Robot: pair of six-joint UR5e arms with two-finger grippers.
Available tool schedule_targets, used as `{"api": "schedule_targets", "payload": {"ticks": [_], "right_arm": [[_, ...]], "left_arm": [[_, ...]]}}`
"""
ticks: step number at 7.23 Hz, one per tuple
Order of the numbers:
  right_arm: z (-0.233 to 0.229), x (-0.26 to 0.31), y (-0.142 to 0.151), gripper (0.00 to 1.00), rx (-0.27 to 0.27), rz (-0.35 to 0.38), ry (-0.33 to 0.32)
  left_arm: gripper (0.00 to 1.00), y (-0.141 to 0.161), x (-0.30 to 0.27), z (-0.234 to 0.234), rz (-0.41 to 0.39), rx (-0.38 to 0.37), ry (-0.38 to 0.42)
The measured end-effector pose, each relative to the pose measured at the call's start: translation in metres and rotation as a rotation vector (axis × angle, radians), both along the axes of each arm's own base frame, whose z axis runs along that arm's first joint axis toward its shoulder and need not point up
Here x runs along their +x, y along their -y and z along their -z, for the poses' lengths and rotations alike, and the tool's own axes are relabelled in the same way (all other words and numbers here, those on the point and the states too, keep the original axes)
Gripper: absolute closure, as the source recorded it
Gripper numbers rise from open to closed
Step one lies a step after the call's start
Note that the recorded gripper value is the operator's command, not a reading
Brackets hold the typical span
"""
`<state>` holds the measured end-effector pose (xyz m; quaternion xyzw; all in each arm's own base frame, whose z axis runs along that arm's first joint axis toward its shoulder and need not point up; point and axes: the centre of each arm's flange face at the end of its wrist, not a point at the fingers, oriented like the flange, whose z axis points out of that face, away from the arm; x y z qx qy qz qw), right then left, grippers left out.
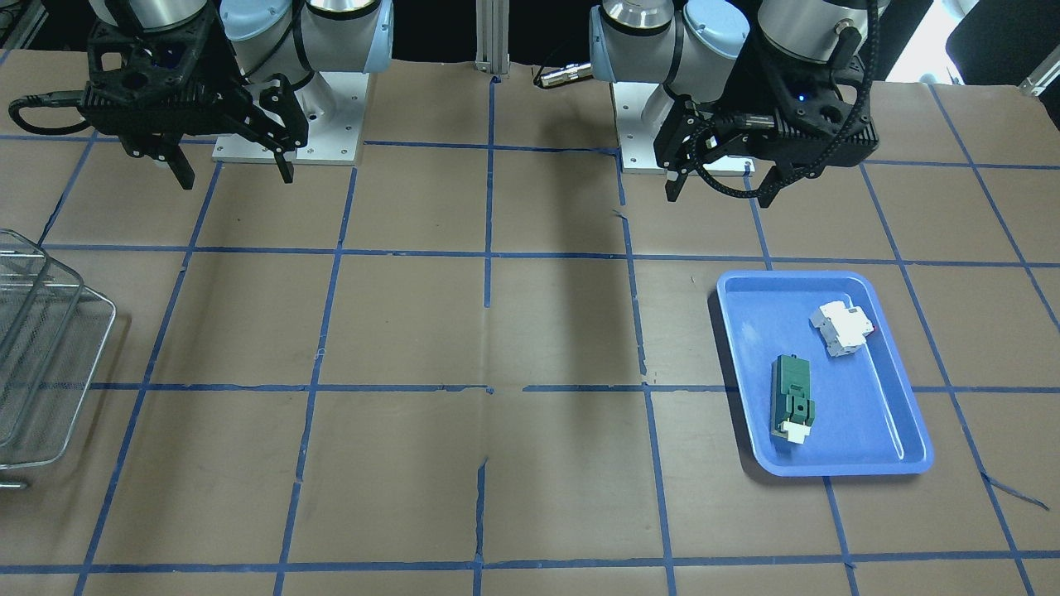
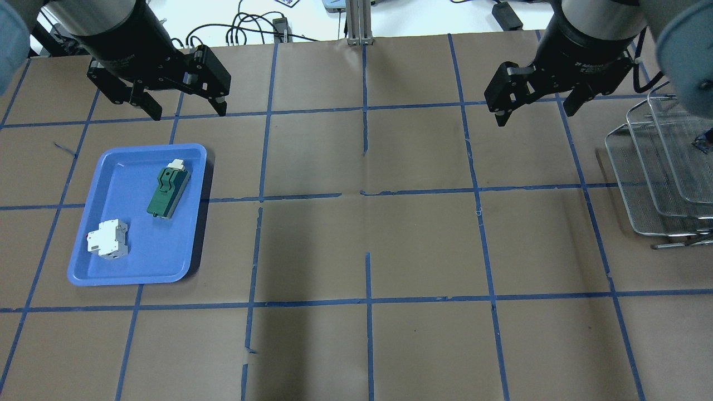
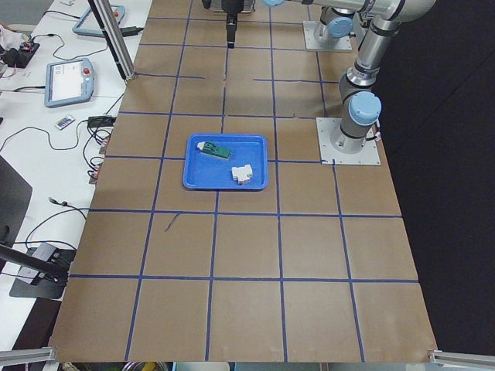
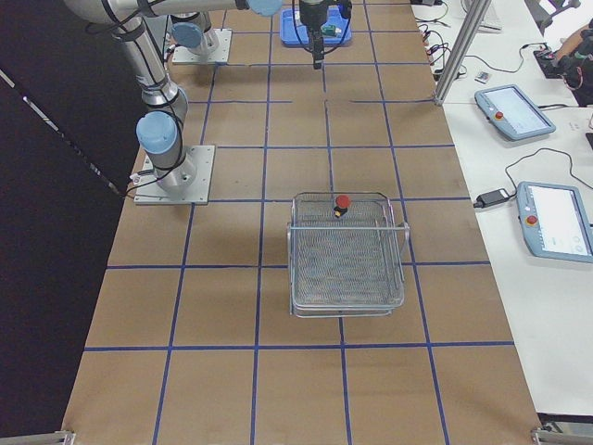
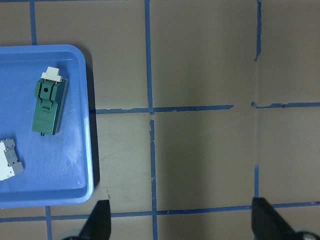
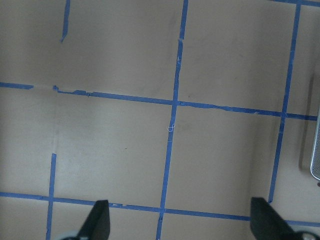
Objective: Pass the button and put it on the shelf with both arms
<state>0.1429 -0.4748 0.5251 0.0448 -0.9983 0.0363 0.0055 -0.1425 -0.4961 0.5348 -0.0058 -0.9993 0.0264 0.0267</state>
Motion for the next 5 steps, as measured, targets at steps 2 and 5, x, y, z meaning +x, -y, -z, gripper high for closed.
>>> {"api": "schedule_targets", "payload": {"ticks": [2,5], "right_arm": [[-0.0045,0.0028,0.0148,0.0,0.029,0.069,0.005],[-0.0083,0.0061,0.0177,0.0,0.038,0.08,0.018]], "left_arm": [[0.0,-0.0005,0.0,0.0003,0.0,0.001,0.0],[0.0,-0.0008,0.0007,0.0009,0.0,0.002,0.009]]}}
